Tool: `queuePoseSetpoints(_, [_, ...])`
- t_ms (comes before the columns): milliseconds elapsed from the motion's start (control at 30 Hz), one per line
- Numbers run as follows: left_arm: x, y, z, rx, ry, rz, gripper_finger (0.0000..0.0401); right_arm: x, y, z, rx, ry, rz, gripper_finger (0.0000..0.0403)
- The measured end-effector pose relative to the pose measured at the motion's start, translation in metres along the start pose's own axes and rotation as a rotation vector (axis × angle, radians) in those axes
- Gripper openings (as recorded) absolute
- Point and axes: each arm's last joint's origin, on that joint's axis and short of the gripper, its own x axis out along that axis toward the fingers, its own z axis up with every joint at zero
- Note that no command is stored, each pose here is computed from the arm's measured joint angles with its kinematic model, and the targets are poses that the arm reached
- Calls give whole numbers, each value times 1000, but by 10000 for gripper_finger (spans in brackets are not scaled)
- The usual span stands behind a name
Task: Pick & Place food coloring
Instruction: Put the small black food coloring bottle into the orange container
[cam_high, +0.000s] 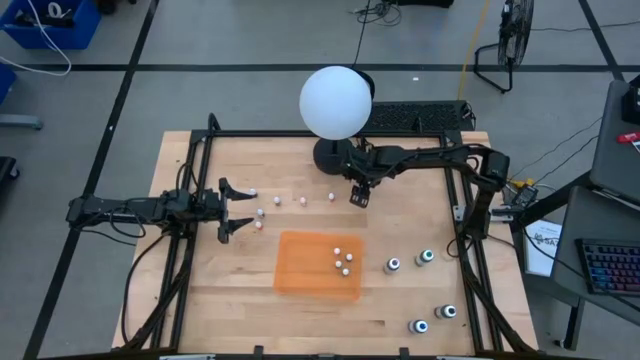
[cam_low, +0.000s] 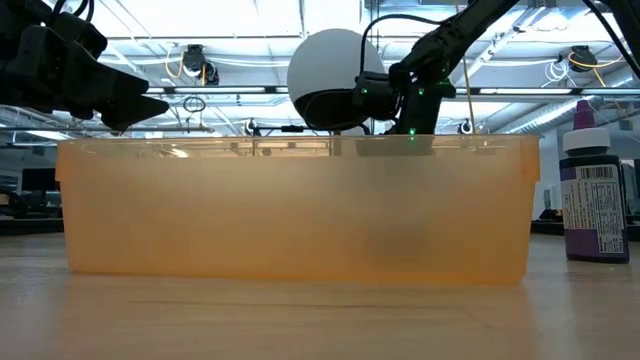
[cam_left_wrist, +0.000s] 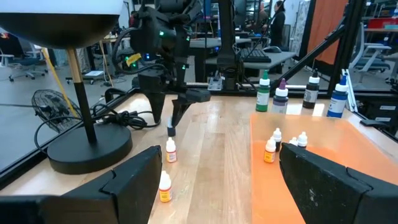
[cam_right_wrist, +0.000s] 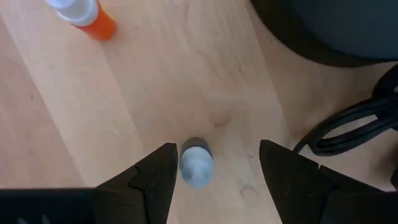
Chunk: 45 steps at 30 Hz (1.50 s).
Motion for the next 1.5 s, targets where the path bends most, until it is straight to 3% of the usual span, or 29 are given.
queuePoseSetpoints(700, [0,0,0,0,0,0,324,10,1,-2,-5,38,2,210])
queuePoseSetpoints(867, [0,0,0,0,0,0,324,10,1,-2,-9,38,2,176])
queuePoseSetpoints(1200, [0,0,0,0,0,0,324,10,1,-2,-61,37,3,61])
queuePoseSetpoints(1367, [0,0,0,0,0,0,324,4,12,-1,-117,21,12,57])
queuePoseSetpoints(1500, [0,0,0,0,0,0,324,-17,31,-1,-157,-37,28,57])
